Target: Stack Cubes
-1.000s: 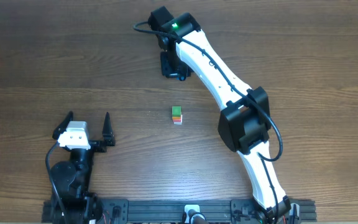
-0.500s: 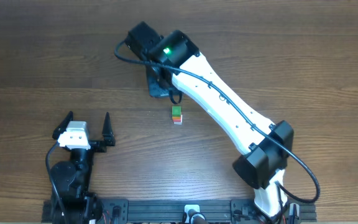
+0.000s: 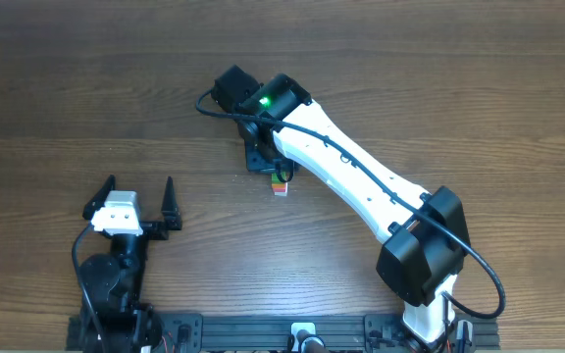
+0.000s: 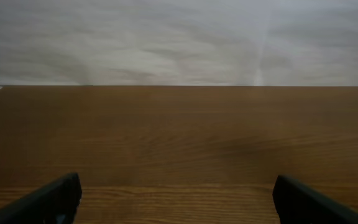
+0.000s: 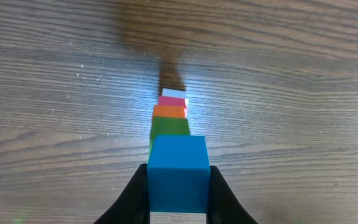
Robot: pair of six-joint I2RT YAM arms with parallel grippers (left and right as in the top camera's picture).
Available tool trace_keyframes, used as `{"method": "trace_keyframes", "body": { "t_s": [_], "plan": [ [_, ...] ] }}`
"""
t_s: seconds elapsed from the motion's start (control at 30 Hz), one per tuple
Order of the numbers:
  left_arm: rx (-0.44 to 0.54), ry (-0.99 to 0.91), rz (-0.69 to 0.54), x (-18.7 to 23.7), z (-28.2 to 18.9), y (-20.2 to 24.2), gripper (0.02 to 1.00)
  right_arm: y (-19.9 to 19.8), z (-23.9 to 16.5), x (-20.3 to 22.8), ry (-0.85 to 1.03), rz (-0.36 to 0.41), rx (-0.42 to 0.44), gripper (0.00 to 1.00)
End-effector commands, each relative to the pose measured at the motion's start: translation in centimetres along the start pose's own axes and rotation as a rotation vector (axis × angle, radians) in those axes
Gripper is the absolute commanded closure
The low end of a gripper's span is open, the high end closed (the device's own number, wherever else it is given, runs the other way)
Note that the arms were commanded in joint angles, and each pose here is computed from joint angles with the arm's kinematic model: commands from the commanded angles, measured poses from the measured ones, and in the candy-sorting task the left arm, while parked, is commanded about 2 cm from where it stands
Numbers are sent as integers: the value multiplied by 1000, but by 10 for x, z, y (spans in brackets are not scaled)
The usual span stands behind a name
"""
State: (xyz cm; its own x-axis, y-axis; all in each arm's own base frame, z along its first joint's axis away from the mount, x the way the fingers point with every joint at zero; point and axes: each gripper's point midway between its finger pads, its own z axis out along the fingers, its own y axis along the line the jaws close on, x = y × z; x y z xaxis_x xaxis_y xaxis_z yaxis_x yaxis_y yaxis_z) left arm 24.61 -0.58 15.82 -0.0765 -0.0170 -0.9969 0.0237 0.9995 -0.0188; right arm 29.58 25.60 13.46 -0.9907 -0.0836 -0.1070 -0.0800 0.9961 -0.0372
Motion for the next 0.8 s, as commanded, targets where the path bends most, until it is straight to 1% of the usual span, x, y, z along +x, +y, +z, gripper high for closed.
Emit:
{"method": "trace_keyframes", "body": {
  "t_s": [0.03,0.37,0.8],
  "plan": [
    [8,-1,14,2,0,-1,18,4,-13,4,-13,29,-40,989],
    [8,-1,14,2,0,-1,20,12,-9,8,11,50,-78,989],
    [8,-1,14,2,0,-1,18,9,-8,7,10,72,-87,987]
  ]
}}
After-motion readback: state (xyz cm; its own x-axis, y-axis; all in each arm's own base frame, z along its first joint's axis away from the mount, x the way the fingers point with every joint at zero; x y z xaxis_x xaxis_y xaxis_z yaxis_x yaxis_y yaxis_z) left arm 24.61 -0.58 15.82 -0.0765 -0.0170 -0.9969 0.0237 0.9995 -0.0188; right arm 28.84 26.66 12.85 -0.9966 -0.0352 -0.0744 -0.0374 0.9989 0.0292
